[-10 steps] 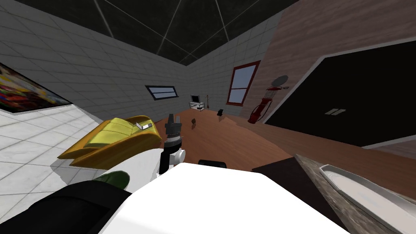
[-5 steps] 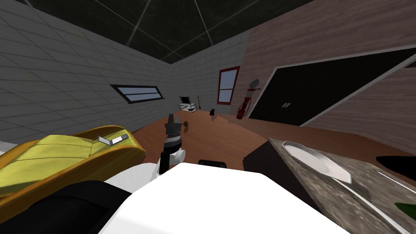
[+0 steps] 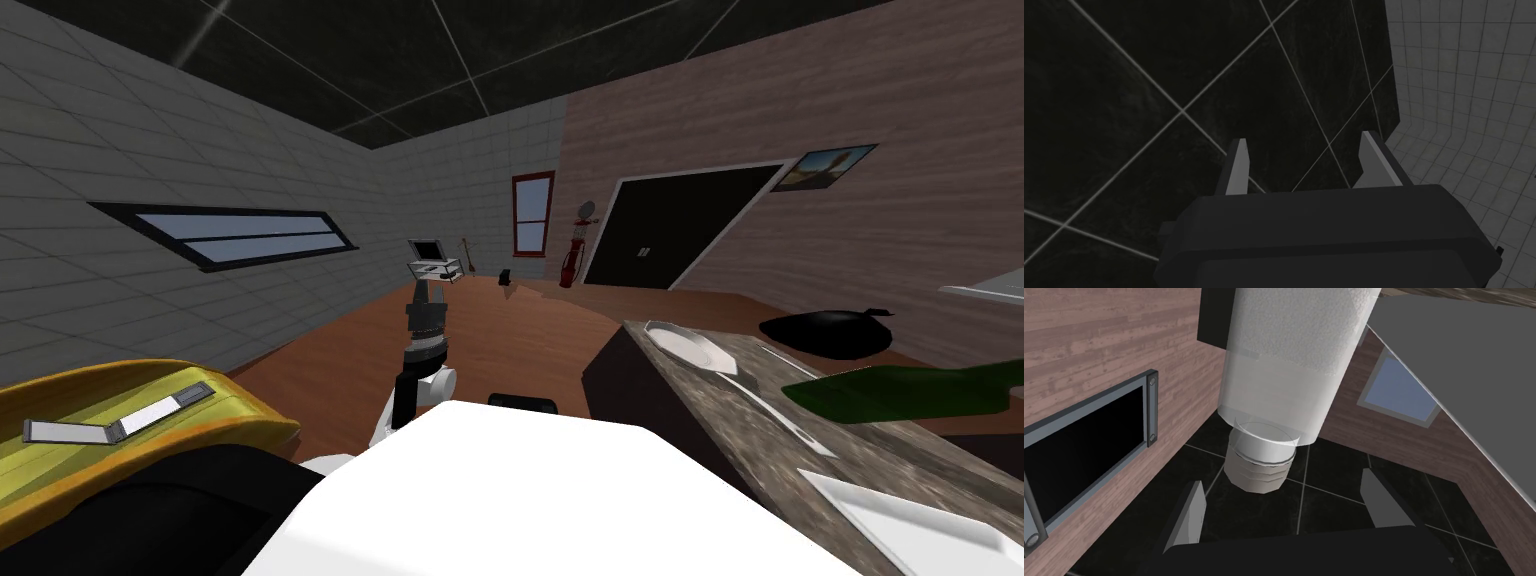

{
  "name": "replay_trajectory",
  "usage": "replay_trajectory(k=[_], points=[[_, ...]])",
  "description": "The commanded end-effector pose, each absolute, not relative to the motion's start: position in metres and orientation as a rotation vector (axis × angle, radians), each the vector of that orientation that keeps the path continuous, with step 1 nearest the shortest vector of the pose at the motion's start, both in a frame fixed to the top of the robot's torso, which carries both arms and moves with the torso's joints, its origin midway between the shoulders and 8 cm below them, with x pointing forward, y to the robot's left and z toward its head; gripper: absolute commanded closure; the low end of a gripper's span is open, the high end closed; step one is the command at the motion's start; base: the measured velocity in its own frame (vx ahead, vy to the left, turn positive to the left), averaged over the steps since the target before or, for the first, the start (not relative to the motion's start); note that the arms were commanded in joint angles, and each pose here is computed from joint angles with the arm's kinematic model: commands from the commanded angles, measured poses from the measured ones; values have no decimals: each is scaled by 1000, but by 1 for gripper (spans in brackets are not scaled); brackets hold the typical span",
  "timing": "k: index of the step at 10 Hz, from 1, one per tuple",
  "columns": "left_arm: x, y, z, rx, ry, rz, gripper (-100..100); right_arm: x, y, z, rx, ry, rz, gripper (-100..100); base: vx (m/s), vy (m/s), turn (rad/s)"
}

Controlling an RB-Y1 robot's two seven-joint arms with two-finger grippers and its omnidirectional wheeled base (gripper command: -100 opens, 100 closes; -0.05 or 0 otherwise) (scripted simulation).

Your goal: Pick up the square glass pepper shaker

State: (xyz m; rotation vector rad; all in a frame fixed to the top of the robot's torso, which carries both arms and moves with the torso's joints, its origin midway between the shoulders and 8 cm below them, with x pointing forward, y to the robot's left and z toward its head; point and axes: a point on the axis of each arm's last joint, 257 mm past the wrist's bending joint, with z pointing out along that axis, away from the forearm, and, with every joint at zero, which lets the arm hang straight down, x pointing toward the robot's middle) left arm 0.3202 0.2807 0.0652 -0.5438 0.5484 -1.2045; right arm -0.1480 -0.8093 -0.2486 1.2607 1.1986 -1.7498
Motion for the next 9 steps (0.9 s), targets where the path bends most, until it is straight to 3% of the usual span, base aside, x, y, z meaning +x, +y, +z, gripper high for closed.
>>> replay_trajectory(k=[1, 4, 5, 6, 9], points=[[320, 281, 65, -544, 548, -1205, 0, -148, -802, -278, 1315, 1272, -1738, -100, 50, -4, -333], [320, 281, 65, -544, 548, -1205, 0, -143, -801, -286, 1327, 1288, -1728, -100, 41, 0, -89], [320, 281, 65, -544, 548, -1205, 0, -143, -801, -288, 1328, 1291, -1729, 0, 0, 0, 0], [320, 281, 65, -544, 548, -1205, 0, -108, -822, -290, 1284, 1356, -1641, -100, -45, -4, -110], [320, 281, 65, -544, 548, -1205, 0, -62, -832, -295, 1210, 1415, -1543, -100, -35, -2, -15]])
